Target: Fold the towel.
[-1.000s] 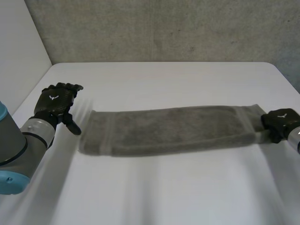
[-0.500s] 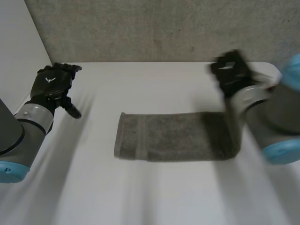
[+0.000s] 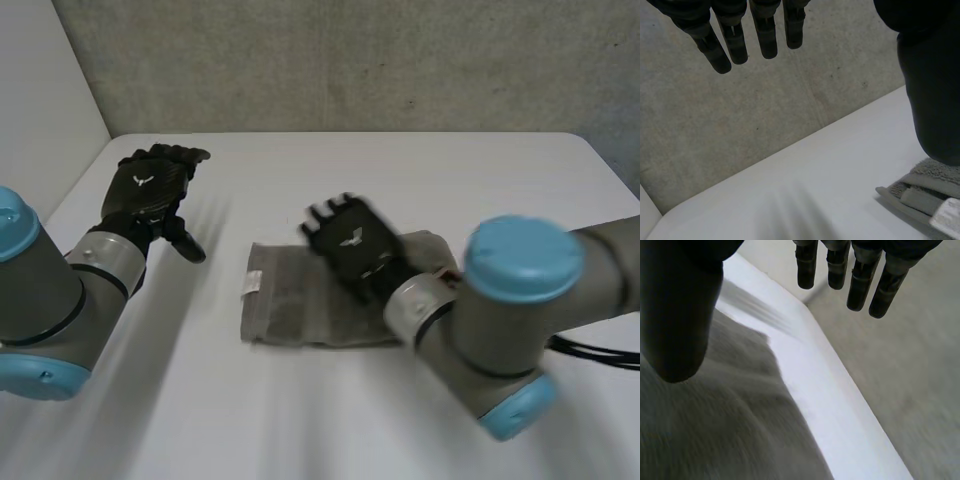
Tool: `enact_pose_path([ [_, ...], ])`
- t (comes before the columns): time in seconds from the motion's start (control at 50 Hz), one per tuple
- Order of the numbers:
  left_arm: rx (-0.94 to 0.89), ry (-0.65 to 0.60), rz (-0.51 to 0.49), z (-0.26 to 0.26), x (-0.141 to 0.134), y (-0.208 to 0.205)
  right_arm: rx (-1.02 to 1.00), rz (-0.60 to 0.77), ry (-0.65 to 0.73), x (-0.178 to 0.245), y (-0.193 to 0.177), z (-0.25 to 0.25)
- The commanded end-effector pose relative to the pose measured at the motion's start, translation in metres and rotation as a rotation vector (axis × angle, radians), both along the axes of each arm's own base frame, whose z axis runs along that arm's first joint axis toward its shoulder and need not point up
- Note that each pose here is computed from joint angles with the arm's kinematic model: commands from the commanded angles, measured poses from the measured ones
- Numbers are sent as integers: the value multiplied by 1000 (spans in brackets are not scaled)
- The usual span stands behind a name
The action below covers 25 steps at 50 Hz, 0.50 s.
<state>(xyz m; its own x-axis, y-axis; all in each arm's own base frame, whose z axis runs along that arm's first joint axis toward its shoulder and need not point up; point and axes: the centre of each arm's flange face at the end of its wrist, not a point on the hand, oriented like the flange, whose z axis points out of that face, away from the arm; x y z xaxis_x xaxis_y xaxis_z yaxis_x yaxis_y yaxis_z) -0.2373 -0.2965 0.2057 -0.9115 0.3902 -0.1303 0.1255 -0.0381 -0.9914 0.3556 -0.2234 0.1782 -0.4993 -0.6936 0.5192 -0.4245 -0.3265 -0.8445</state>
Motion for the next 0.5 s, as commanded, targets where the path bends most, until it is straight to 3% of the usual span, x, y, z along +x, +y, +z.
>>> enact_pose_path([
  [0.02, 5, -3, -21, -3, -6, 5, 167, -197, 27, -63, -15, -9],
  [0.18, 15, -6, -36, -7, -11, 9, 285, -327, 98, -110, -22, -45],
  [0.5, 23, -7, -56, -9, -16, 15, 146, -379, 139, -115, -46, -40],
])
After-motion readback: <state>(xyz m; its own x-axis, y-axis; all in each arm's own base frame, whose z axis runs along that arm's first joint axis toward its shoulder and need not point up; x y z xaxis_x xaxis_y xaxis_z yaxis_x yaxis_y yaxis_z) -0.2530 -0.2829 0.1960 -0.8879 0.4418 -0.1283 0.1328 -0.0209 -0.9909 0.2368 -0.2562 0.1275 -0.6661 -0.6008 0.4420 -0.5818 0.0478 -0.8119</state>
